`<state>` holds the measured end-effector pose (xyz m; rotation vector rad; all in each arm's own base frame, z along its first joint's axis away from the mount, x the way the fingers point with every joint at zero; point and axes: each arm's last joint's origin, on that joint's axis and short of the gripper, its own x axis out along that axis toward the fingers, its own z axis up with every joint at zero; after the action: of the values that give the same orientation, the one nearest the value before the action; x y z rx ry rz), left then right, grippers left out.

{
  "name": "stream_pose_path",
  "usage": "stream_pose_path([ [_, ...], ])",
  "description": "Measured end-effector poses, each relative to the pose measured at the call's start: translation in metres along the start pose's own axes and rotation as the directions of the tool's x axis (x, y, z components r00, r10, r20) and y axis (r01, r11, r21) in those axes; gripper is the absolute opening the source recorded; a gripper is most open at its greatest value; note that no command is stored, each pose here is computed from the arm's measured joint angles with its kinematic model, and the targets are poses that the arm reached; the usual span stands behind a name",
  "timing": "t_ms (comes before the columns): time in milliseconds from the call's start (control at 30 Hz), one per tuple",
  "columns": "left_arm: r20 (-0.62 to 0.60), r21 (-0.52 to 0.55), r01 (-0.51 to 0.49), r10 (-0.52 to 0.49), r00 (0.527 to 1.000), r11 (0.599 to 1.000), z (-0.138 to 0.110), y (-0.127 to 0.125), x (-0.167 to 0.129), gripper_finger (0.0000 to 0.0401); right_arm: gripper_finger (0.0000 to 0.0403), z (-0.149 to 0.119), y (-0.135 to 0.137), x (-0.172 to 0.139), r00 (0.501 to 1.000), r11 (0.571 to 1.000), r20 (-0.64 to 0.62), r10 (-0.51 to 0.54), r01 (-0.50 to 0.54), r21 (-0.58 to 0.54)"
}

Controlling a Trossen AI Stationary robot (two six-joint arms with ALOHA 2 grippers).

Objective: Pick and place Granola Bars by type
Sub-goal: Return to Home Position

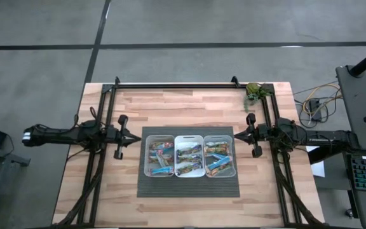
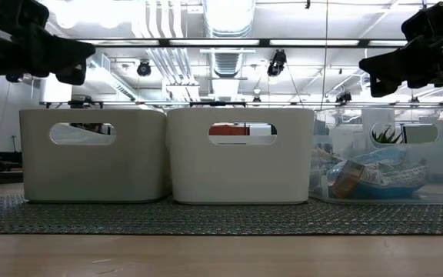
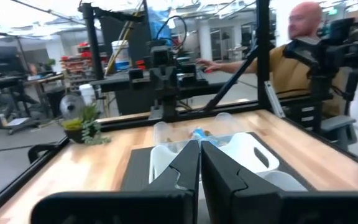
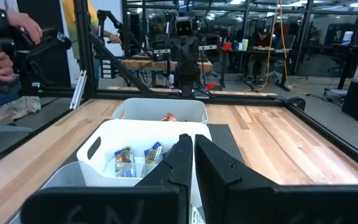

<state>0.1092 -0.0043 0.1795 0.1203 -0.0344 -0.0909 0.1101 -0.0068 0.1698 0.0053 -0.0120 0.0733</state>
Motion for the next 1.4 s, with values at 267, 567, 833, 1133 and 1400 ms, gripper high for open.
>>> stream_pose_path([
  [267,-0.004,-0.016,-0.014,0.014,1.0,1.0,-0.009,-0.001,-0.003,0.0,0.0009,0.0,0.0,0.0,1.0,1.0,0.0,0.0,0.0,0.0],
  [567,0.043,-0.014,-0.045,0.046,0.998,0.999,-0.005,0.0,-0.008,0.0,0.0009,0.0,0.0,0.0,1.0,1.0,0.0,-0.001,0.001,0.0],
  [833,0.038,-0.032,-0.044,0.045,0.998,0.999,-0.007,-0.001,-0.013,0.0,0.0009,0.0,0.0,0.0,1.0,1.0,-0.001,0.0,0.0,0.0],
  [1133,0.004,-0.074,-0.04,0.04,0.999,0.996,-0.01,-0.001,-0.013,0.0,0.0009,0.0,0.0,0.0,1.0,1.0,0.0,-0.001,0.001,0.0],
  [1400,-0.012,-0.081,-0.048,0.047,0.999,0.996,-0.011,-0.001,-0.012,0.0,0.0009,0.0,0.0,0.0,1.0,1.0,-0.001,0.0,0.0,0.0],
])
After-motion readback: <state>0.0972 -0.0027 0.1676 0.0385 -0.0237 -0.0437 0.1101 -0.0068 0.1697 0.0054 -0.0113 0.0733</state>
